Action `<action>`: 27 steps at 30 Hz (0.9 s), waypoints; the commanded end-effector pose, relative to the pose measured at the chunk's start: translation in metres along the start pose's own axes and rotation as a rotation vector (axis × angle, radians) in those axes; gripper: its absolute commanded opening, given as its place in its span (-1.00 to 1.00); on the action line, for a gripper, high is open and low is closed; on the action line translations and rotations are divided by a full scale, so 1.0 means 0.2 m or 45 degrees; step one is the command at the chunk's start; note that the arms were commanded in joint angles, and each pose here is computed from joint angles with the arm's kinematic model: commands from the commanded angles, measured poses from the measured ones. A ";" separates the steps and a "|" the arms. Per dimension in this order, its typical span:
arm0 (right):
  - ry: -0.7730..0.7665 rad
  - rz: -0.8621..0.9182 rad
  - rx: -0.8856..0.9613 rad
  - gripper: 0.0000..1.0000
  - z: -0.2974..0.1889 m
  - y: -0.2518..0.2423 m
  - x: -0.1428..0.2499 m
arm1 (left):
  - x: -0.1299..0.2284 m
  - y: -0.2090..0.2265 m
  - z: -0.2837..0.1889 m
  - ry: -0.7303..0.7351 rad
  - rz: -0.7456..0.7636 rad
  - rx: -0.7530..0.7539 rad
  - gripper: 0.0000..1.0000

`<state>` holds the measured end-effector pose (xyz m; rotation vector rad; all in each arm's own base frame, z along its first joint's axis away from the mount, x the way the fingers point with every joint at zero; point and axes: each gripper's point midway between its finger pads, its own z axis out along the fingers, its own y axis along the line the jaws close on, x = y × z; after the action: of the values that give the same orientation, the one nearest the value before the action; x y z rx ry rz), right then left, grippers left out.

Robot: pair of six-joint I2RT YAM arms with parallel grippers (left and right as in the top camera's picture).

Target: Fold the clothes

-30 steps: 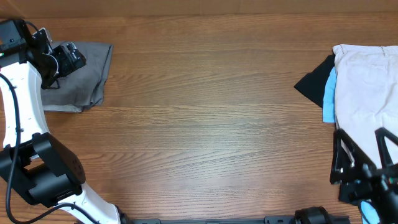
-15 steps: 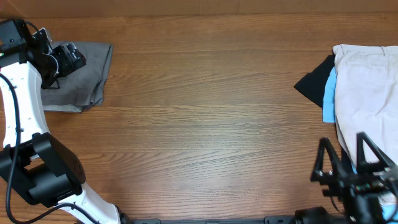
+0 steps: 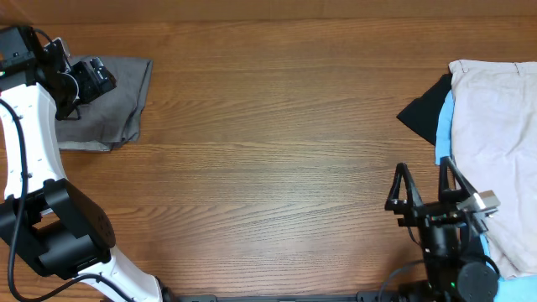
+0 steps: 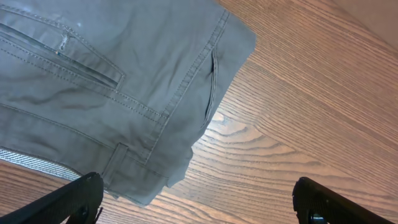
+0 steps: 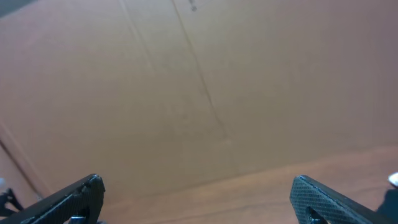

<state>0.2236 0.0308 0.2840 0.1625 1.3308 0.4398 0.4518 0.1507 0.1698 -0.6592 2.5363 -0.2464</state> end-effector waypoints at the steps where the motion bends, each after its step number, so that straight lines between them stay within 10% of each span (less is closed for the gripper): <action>1: -0.024 0.001 0.010 1.00 0.00 -0.04 0.05 | -0.01 -0.01 -0.01 -0.009 -0.009 0.012 1.00; 27: 0.221 -0.003 0.091 1.00 -0.02 -0.19 0.45 | -0.02 -0.01 -0.01 -0.010 -0.009 0.012 0.99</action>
<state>0.2440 0.0319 0.1954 0.1872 1.5036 0.4157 0.4518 0.1507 0.1698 -0.6592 2.5363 -0.2464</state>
